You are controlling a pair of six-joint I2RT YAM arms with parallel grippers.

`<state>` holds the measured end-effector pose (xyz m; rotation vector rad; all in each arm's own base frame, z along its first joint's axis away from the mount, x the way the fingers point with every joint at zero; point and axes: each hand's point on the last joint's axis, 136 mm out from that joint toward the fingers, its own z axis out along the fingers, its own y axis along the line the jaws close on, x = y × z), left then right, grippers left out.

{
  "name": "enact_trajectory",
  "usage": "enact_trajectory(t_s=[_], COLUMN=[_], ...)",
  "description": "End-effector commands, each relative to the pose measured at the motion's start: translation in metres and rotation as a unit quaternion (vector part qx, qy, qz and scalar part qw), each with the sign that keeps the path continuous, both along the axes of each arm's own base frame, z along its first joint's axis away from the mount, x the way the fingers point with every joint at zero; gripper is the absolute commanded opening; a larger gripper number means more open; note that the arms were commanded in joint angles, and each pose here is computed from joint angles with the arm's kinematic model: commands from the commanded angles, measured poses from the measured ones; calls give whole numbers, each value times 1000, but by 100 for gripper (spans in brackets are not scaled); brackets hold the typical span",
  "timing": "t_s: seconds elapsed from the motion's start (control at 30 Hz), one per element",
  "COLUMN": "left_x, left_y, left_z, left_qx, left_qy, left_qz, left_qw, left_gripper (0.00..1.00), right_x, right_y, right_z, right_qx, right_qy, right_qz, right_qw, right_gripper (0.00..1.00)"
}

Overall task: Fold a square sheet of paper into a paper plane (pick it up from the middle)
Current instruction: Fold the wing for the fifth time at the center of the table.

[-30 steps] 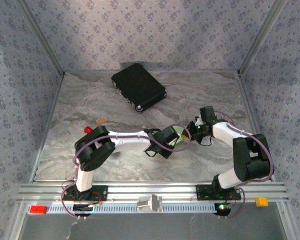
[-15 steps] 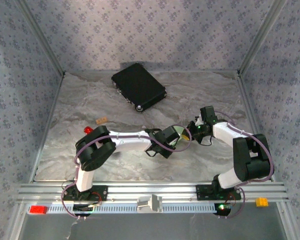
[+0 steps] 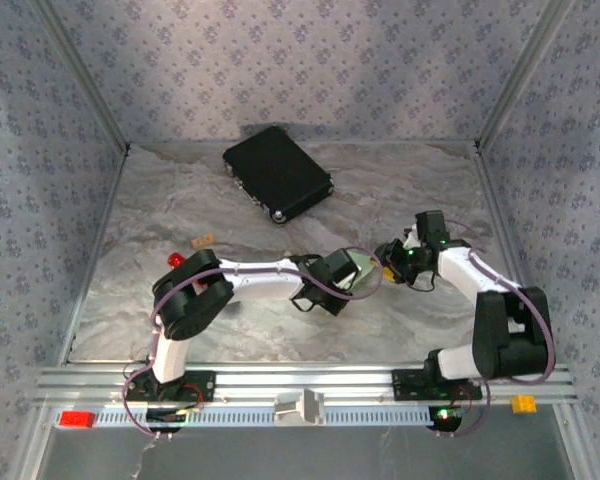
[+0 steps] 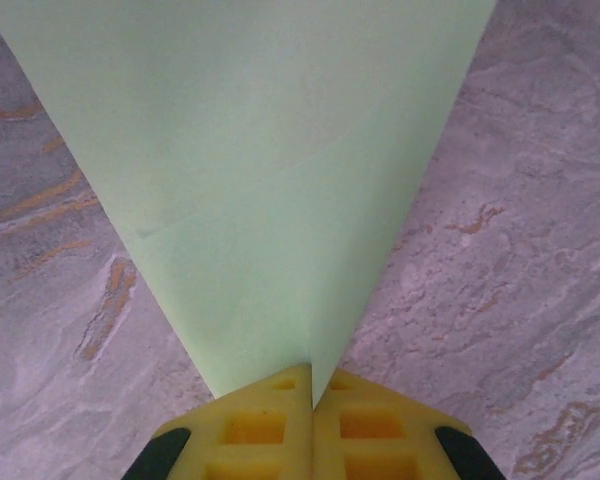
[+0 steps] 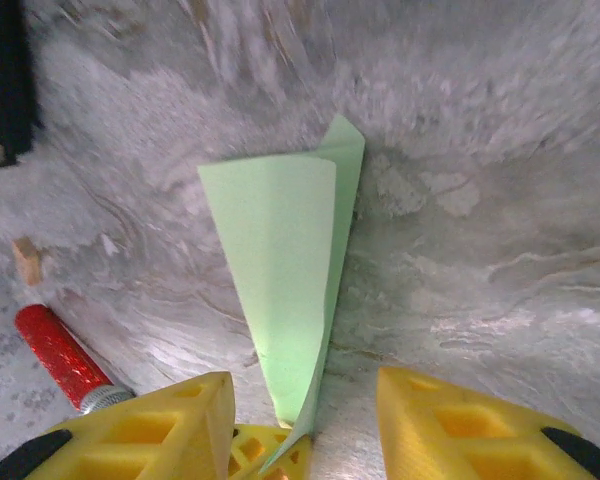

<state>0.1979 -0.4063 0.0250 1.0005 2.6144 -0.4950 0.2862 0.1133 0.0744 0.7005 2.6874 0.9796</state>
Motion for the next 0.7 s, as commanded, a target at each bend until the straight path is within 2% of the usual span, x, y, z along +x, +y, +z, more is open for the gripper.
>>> enact_trajectory(t_s=[0.0, 0.23, 0.37, 0.67], left_x=[-7, -10, -11, -14], left_y=[-5, -8, -9, -11], left_z=[-9, -12, -17, -26], left_qx=[-22, -50, -54, -93], left_qy=[50, 97, 113, 164], left_qz=[-2, -2, 1, 25], left_qw=[999, 994, 992, 982], left_gripper=[0, 0, 0, 0], right_x=[-4, -12, -21, -33], right_y=[-8, -3, 7, 44], right_z=[12, 13, 16, 12], right_qx=[-16, -32, -34, 61], right_qy=[-20, -95, -139, -140], right_qz=[2, 7, 28, 91], right_qw=[1000, 995, 989, 984], right_gripper=[43, 37, 30, 16])
